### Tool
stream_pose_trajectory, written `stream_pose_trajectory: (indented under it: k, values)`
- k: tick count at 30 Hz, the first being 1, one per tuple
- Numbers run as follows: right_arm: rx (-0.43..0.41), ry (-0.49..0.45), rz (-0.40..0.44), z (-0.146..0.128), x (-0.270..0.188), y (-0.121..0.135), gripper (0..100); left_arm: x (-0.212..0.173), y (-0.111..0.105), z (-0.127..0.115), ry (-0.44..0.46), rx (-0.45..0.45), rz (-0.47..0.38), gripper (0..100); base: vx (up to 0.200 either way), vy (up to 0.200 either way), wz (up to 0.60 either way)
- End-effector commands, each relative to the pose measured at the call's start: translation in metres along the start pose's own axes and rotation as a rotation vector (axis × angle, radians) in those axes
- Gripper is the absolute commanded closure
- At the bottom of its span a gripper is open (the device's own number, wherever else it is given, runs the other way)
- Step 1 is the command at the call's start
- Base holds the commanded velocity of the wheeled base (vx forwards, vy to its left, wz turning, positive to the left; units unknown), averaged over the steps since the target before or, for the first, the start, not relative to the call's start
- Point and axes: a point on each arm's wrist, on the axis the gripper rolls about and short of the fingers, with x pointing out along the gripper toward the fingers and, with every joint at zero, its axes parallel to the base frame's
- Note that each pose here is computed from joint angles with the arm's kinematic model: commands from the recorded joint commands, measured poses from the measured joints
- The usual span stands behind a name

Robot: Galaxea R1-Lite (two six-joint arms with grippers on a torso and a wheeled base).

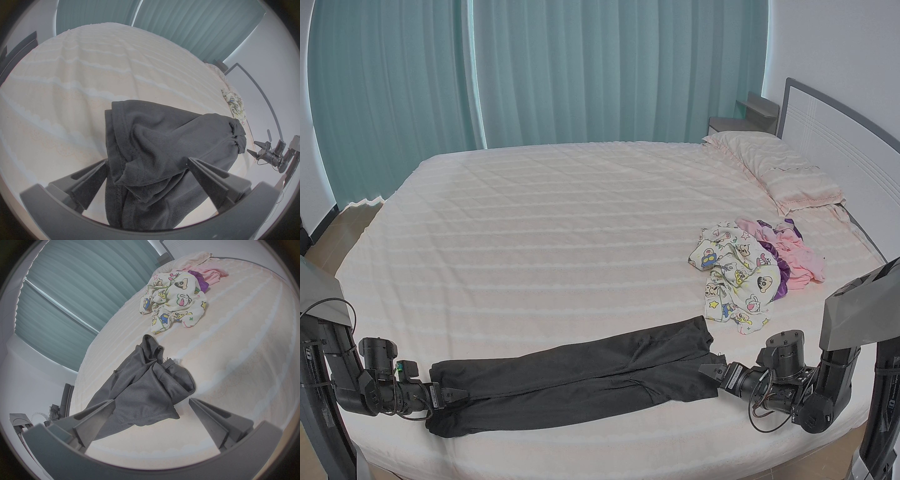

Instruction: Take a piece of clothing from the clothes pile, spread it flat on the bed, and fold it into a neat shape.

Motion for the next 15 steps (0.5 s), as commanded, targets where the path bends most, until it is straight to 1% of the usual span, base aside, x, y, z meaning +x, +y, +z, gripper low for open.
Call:
stream_pose_trajectory:
  k: [1,8,9,15]
  values:
    - [-0.001,0.000,0.001,-0.0001,-0.0002,0.0001,0,-0.0009,-0.0005,-0.0049,0.011,-0.008,-0.011,0,0.000,0.000,0.00]
    - [-0.001,0.000,0.001,-0.0001,-0.0002,0.0001,0,-0.0021,-0.0002,-0.0058,0.011,-0.011,-0.009,0,0.000,0.000,0.00]
    - [-0.001,-0.001,0.002,0.0001,-0.0004,0.0003,0,-0.0026,-0.0003,-0.0070,0.015,-0.011,-0.008,100,0.000,0.000,0.00]
    - [-0.001,-0.002,0.003,0.0004,-0.0007,0.0006,0,-0.0039,-0.0002,-0.0103,0.027,-0.015,-0.003,100,0.000,0.000,0.00]
